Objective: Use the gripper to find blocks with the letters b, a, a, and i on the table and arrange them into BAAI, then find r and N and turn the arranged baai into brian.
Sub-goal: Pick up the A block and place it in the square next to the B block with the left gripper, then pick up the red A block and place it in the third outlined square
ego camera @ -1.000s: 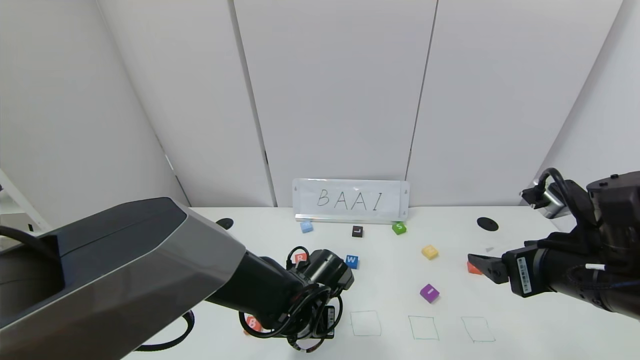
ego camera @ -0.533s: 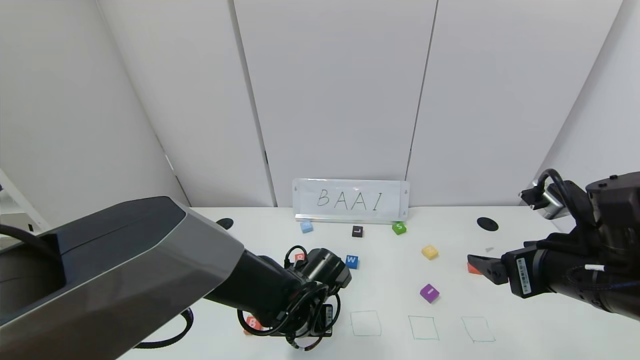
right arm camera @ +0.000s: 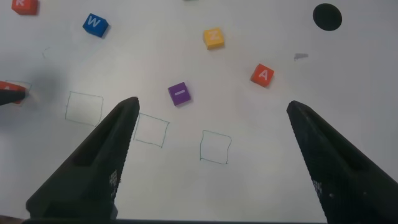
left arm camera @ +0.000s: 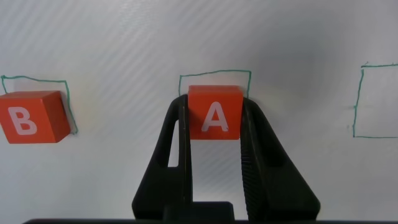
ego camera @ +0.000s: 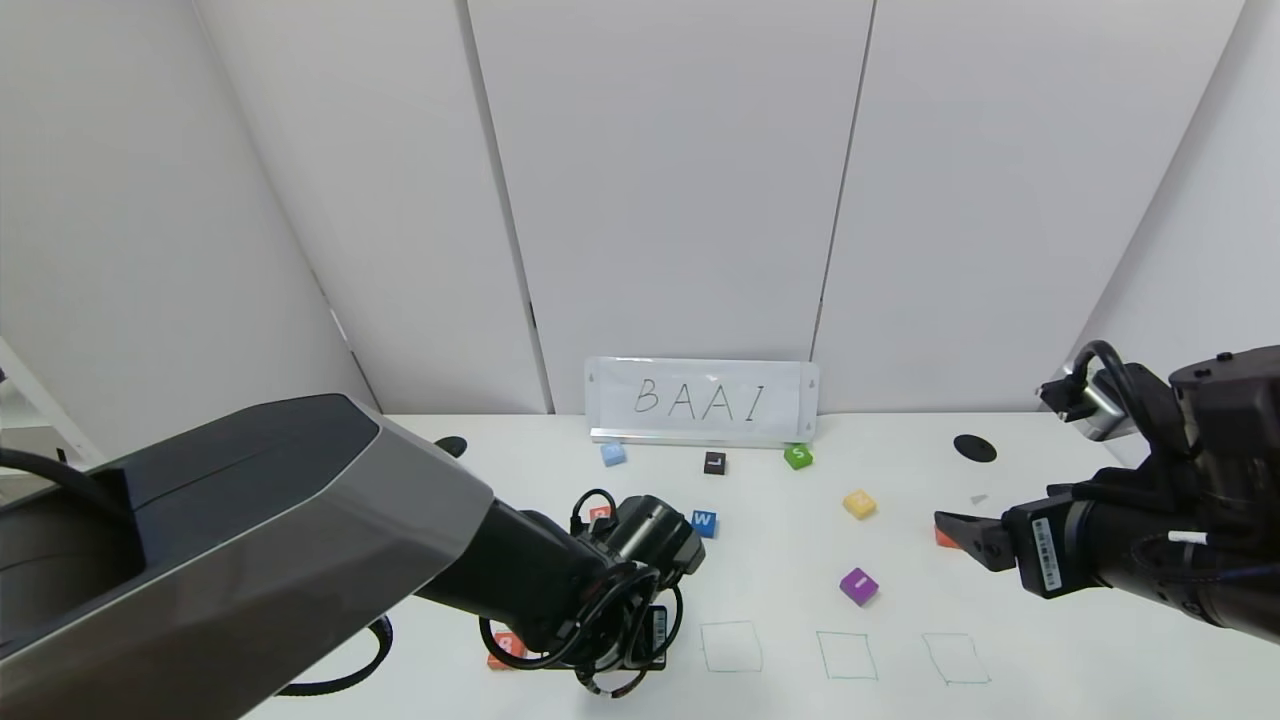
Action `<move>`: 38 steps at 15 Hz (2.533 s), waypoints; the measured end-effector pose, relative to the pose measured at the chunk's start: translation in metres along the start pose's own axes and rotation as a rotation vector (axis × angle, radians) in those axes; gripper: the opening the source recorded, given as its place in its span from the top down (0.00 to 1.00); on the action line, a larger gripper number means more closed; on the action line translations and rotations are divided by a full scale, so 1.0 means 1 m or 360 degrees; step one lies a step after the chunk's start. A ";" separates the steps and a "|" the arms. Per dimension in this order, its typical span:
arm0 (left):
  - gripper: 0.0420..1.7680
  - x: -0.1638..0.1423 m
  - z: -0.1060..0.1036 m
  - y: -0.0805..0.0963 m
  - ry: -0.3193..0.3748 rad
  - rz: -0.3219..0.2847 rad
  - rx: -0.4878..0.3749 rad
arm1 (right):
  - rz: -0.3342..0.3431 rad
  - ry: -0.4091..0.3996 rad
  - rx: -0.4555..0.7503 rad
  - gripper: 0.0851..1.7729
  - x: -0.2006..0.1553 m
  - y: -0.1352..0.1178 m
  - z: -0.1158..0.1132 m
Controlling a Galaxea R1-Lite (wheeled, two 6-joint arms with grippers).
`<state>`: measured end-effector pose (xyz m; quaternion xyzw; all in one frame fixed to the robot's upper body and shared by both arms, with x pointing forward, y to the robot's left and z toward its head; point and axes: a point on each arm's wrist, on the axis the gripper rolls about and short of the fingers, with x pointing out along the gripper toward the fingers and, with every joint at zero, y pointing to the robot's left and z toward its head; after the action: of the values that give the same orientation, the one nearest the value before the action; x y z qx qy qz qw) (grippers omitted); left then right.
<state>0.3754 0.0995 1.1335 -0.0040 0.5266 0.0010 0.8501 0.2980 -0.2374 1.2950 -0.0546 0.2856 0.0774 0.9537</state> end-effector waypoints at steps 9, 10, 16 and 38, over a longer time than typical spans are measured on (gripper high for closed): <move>0.73 0.001 0.001 0.000 -0.0003 0.0005 0.0000 | 0.0004 0.0005 -0.0005 0.04 0.001 0.001 -0.001; 0.73 0.001 0.001 0.000 -0.0003 0.0004 0.0002 | 0.0005 0.0005 -0.0005 0.04 0.001 0.001 -0.001; 0.36 -0.003 0.002 -0.001 -0.0013 -0.0004 0.0001 | 0.0005 0.0005 -0.0006 0.04 0.001 0.001 -0.001; 0.05 -0.144 0.066 0.110 -0.0498 -0.0240 0.0191 | -0.0271 0.0291 0.0341 0.04 0.079 -0.048 -0.006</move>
<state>0.3696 0.2101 1.2915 0.0075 0.3852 -0.0934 0.9181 0.3690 -0.2759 1.2492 0.0167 0.3721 -0.0399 0.9272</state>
